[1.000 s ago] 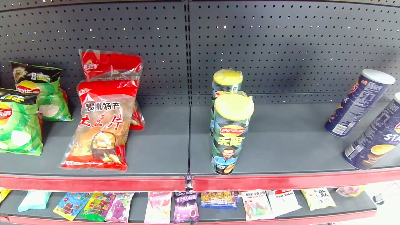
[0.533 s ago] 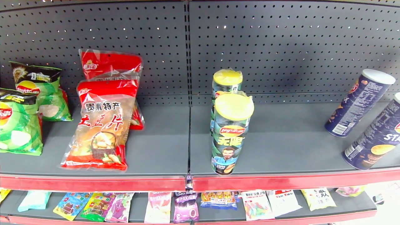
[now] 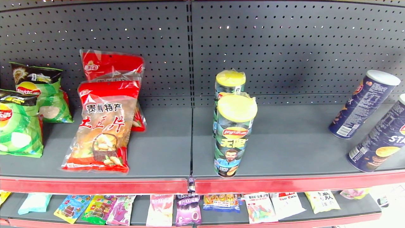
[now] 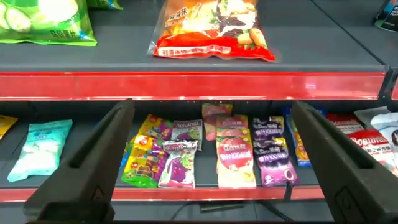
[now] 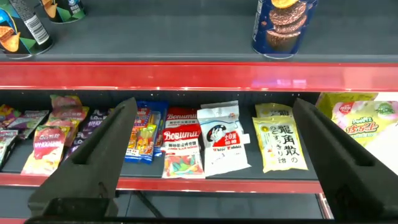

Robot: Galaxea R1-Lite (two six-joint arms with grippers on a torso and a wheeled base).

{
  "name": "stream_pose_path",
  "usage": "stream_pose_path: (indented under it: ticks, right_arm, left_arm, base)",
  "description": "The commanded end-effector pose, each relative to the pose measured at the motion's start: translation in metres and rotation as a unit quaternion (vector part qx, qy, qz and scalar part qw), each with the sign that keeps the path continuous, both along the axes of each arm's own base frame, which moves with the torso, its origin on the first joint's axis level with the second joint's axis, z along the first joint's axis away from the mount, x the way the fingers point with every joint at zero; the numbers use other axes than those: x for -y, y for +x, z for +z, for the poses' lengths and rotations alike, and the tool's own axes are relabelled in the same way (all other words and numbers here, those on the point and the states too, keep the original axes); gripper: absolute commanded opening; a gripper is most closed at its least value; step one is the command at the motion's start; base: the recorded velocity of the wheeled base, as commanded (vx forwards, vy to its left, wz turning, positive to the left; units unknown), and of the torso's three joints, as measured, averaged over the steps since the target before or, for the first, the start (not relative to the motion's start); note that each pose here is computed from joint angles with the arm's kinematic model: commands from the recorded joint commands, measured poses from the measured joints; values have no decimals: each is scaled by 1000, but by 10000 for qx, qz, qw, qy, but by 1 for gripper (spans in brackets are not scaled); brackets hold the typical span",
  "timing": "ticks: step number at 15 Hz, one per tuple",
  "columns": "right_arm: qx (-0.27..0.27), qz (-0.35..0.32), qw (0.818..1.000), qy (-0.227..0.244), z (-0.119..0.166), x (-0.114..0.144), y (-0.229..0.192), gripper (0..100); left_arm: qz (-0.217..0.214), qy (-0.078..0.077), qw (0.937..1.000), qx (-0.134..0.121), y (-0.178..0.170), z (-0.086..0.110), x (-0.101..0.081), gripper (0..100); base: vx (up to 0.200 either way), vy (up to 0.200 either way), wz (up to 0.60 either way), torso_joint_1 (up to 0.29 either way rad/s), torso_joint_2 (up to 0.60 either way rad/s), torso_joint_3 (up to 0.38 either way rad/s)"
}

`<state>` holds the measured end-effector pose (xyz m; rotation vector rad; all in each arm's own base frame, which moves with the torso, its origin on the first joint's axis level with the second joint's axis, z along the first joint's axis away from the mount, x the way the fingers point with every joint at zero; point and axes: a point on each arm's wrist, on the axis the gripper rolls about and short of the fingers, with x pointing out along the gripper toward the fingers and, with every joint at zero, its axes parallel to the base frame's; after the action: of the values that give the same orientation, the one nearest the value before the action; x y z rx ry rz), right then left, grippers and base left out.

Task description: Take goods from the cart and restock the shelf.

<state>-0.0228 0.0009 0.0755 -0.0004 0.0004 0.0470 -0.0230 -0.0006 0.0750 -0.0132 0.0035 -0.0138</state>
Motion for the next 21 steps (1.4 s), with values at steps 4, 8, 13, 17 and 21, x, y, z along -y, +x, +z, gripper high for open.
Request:
stream_pose_path:
  ticks: [4, 8, 13, 17, 21]
  right_arm:
    - [-5, 3, 10000, -6, 0, 0, 0, 100]
    - [-6, 3, 10000, 2, 0, 0, 0, 100]
    - [-6, 3, 10000, 2, 0, 0, 0, 100]
    - [-6, 3, 10000, 2, 0, 0, 0, 100]
    - [-6, 3, 10000, 2, 0, 0, 0, 100]
  left_arm:
    - [0, -3, 10000, -14, 0, 0, 0, 100]
    - [0, -3, 10000, -14, 0, 0, 0, 100]
    - [0, -3, 10000, -6, 0, 0, 0, 100]
    - [0, -3, 10000, -14, 0, 0, 0, 100]
    - [0, -3, 10000, -6, 0, 0, 0, 100]
  base:
    - [0, 0, 0, 0, 0, 0]
    - [0, 0, 0, 0, 0, 0]
    - [0, 0, 0, 0, 0, 0]
    - [0, 0, 0, 0, 0, 0]
    - [0, 0, 0, 0, 0, 0]
